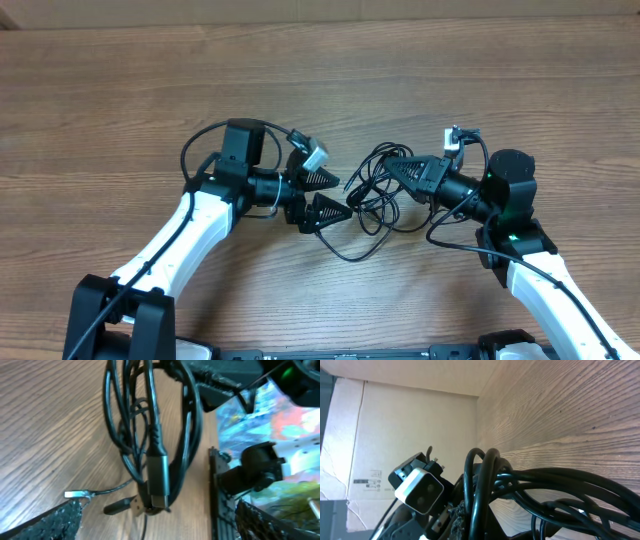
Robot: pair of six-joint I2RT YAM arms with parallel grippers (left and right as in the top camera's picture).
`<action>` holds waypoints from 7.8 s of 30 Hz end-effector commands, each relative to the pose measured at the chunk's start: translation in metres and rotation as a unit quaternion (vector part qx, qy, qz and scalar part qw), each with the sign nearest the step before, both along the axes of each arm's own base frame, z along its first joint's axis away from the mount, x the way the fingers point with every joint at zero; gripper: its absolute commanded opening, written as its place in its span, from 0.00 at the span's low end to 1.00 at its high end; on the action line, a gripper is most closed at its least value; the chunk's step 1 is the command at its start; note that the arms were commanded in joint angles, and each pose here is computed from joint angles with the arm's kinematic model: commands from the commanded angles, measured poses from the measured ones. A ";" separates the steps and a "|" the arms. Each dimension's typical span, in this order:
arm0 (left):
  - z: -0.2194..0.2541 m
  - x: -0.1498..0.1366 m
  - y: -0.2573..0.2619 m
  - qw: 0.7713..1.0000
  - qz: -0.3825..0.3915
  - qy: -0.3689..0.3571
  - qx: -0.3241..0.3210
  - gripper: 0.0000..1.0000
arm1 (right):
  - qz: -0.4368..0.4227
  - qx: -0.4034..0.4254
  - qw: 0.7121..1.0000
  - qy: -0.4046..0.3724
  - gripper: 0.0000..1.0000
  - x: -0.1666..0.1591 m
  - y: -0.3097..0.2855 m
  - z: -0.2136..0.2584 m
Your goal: Untangle cables
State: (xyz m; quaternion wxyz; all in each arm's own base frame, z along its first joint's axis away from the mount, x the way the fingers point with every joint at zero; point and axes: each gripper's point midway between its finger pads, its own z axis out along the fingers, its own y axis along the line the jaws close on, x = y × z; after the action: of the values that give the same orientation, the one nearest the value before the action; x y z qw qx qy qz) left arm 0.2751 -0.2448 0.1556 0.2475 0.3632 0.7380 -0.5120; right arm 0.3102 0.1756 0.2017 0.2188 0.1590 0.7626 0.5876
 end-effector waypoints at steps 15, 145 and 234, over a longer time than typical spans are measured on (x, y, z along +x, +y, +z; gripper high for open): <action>-0.004 0.013 -0.015 0.994 0.022 -0.084 0.064 0.54 | 0.004 0.018 1.000 0.009 0.04 -0.001 0.002 0.008; -0.039 0.030 -0.014 0.966 0.186 0.018 0.177 0.05 | -0.132 -0.111 0.974 0.146 0.65 0.035 -0.004 -0.120; -0.079 0.042 0.039 0.881 0.326 -0.003 0.343 0.04 | -0.028 0.013 0.987 0.157 0.04 0.023 0.030 -0.080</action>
State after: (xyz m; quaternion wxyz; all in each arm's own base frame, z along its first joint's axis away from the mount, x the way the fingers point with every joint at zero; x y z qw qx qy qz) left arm 0.3154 -0.2106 0.0807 0.2607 0.1770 0.9395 -0.1346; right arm 0.3351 0.1996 0.1061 0.1250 0.3051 0.7825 0.5282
